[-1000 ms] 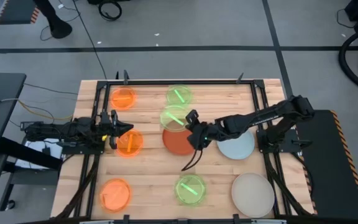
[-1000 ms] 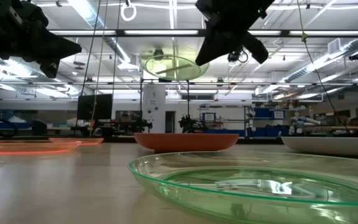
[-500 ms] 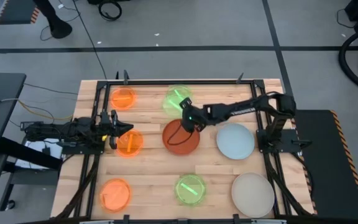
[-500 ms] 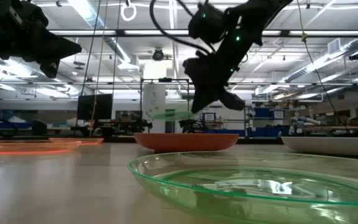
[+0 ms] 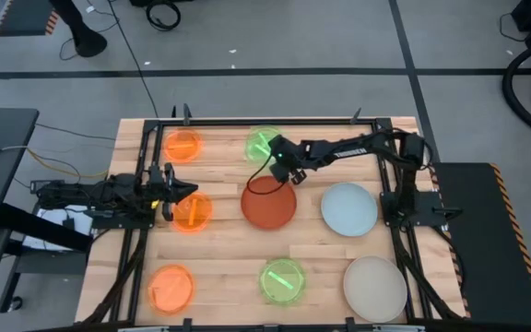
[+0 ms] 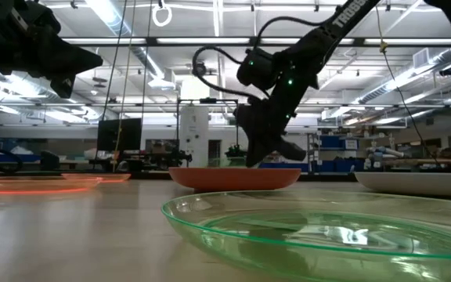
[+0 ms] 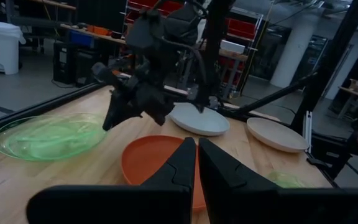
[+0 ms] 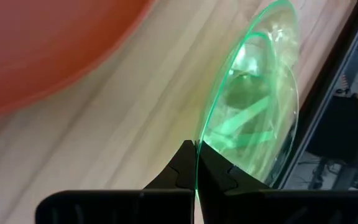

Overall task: Stack plastic plates
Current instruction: Stack the top right green plate on top of the top green plate, then stack the bottom green plate on top of the other green plates

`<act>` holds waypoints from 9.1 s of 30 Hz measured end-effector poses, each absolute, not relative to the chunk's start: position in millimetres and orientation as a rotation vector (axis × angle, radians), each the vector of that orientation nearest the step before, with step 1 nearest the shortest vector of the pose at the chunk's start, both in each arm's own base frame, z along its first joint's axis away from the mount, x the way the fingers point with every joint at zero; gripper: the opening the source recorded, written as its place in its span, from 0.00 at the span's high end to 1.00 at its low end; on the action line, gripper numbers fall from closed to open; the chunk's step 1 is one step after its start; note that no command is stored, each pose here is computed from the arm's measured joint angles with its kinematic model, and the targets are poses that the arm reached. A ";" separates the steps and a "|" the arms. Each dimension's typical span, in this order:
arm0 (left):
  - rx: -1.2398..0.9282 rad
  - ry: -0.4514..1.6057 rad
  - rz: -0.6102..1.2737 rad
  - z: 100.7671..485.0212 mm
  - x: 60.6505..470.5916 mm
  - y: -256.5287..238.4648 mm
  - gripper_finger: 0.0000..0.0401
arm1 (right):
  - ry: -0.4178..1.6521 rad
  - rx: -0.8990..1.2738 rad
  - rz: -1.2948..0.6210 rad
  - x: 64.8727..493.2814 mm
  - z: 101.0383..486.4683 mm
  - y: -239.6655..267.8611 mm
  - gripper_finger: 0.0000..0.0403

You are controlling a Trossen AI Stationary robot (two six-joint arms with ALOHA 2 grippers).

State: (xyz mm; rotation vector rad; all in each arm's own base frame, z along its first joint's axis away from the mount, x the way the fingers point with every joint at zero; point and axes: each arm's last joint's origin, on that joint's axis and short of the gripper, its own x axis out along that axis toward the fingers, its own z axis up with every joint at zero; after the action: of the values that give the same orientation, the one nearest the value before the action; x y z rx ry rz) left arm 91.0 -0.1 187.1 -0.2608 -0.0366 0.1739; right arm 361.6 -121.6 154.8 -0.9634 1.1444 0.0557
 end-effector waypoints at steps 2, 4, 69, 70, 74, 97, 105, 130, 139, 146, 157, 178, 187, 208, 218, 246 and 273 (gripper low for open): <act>-0.261 -0.038 0.174 187.2 91.0 -0.1 0.93 | 1.166 -0.974 0.060 362.0 149.6 -122.5 0.98; -0.261 -0.037 0.174 187.1 91.0 -0.1 0.93 | 1.172 -0.984 0.053 362.6 148.2 -122.8 0.98; -0.261 -0.037 0.175 187.1 91.0 -0.1 0.93 | 0.996 -0.830 -0.129 365.8 197.9 -67.6 0.55; -0.261 -0.036 0.174 187.1 91.0 -0.1 0.93 | 0.966 -0.832 -0.114 365.6 204.7 -52.9 0.55; -0.261 -0.037 0.174 187.1 91.0 -0.1 0.93 | 0.837 -0.792 -0.022 359.9 227.8 4.7 0.55; -0.261 -0.037 0.174 187.1 91.0 -0.1 0.93 | 0.405 -0.568 0.566 267.2 253.6 251.1 0.55; -0.261 -0.037 0.174 187.1 91.0 -0.1 0.93 | 0.572 -0.530 0.609 222.8 240.1 278.0 0.43; -0.261 -0.037 0.174 187.1 91.0 -0.1 0.93 | 0.720 -0.548 0.506 235.7 181.6 303.8 0.39; -0.261 -0.037 0.174 187.1 91.0 -0.1 0.93 | 0.867 -0.695 0.360 268.9 144.8 316.5 0.42; -0.261 -0.037 0.174 187.1 91.0 -0.1 0.93 | 0.952 -0.872 0.253 278.0 123.3 302.3 0.49; -0.261 -0.037 0.174 187.1 91.0 -0.1 0.93 | 0.986 -1.025 0.334 279.9 116.9 297.3 0.65; -0.260 -0.036 0.174 187.1 91.0 -0.1 0.93 | 0.998 -1.037 0.377 308.2 113.1 276.4 0.77; -0.260 -0.036 0.174 187.1 91.0 -0.1 0.93 | 0.989 -1.015 0.380 309.8 111.5 276.7 0.95; -0.261 -0.036 0.174 187.1 91.0 -0.1 0.93 | 1.082 -1.203 0.071 376.5 219.8 228.2 0.98; -0.261 -0.037 0.174 187.1 91.0 -0.1 0.93 | 1.374 -0.929 -0.167 435.1 222.5 43.4 0.98; -0.261 -0.037 0.174 187.1 91.0 -0.1 0.93 | 1.298 -0.492 -0.276 429.2 180.4 -135.8 0.98; -0.261 -0.037 0.174 187.0 91.0 -0.1 0.93 | 1.241 -0.444 -0.243 423.1 164.7 -154.4 0.97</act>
State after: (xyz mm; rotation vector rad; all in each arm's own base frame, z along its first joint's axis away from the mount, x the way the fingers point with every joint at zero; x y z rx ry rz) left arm 91.0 -0.1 187.0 -0.2605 -0.0366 0.1742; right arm 423.1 -154.4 164.7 -0.4437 1.2411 -0.2429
